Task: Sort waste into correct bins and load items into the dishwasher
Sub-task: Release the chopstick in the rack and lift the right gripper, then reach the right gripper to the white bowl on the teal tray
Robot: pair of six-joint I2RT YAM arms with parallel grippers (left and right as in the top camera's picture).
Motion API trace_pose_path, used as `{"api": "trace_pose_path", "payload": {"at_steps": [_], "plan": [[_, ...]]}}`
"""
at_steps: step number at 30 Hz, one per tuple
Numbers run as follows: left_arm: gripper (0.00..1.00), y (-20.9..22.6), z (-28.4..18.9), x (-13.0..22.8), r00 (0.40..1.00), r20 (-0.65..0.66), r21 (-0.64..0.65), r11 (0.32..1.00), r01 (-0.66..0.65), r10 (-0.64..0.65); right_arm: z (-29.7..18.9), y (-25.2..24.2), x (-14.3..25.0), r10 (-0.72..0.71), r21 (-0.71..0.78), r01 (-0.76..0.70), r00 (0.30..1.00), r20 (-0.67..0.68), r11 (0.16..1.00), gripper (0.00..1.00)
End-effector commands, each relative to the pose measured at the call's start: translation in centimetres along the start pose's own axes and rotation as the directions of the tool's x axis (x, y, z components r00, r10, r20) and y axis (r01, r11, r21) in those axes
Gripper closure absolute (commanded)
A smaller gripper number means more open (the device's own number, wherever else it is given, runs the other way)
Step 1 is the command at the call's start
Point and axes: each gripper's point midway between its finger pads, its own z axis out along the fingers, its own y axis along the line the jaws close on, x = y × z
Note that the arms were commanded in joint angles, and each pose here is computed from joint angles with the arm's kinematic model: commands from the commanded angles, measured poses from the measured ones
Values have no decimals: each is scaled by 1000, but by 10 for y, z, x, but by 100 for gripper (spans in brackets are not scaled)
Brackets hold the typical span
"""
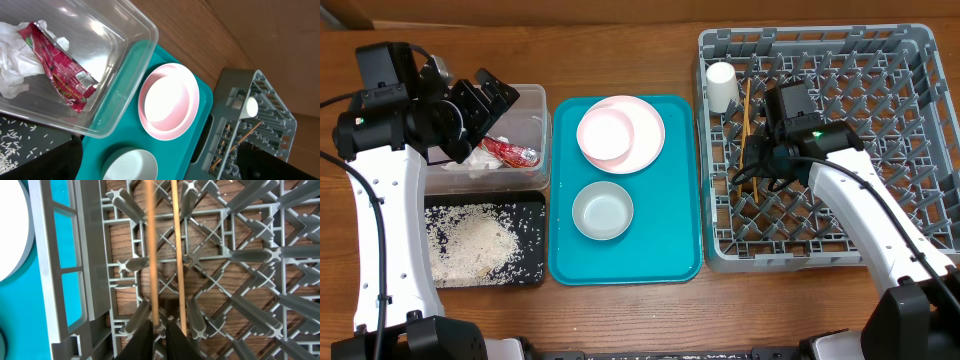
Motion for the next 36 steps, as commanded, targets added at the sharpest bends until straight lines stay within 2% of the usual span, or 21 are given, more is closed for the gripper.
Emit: {"api": "trace_pose_path", "payload": {"at_steps": [1,13,15,17,22,24,31,32,36], "plan": [[0,-4,-3,-3,1000,8,13,1000,-6,6,-2,-2,-1,-1,8,1,1000,12,1000,88],[0,-4,-3,-3,1000,8,12,1000,-6,6,-2,-1,0,0,3,0,1000,9,1000,88],[0,-4,-3,-3,1000,8,12,1000,-6,6,-2,7,0,0,-44,0,1000,5,999,88],[0,-4,-3,-3,1000,8,13,1000,-6,6,-4,26,0,-4,-154,3,1000,-5,988,88],[0,-4,-3,-3,1000,8,12,1000,-6,6,-17,87,6,-60,-440,48,998,-14,897,87],[0,-4,-3,-3,1000,8,13,1000,-7,6,-22,109,11,-99,-513,84,995,-2,854,82],[0,-4,-3,-3,1000,8,13,1000,-7,6,-35,176,40,-259,-592,245,964,63,768,73],[0,-4,-3,-3,1000,8,12,1000,-6,6,-43,202,50,-312,-619,311,944,110,721,73],[0,-4,-3,-3,1000,8,13,1000,-6,6,-61,247,73,-394,-662,421,897,201,620,73]]}}
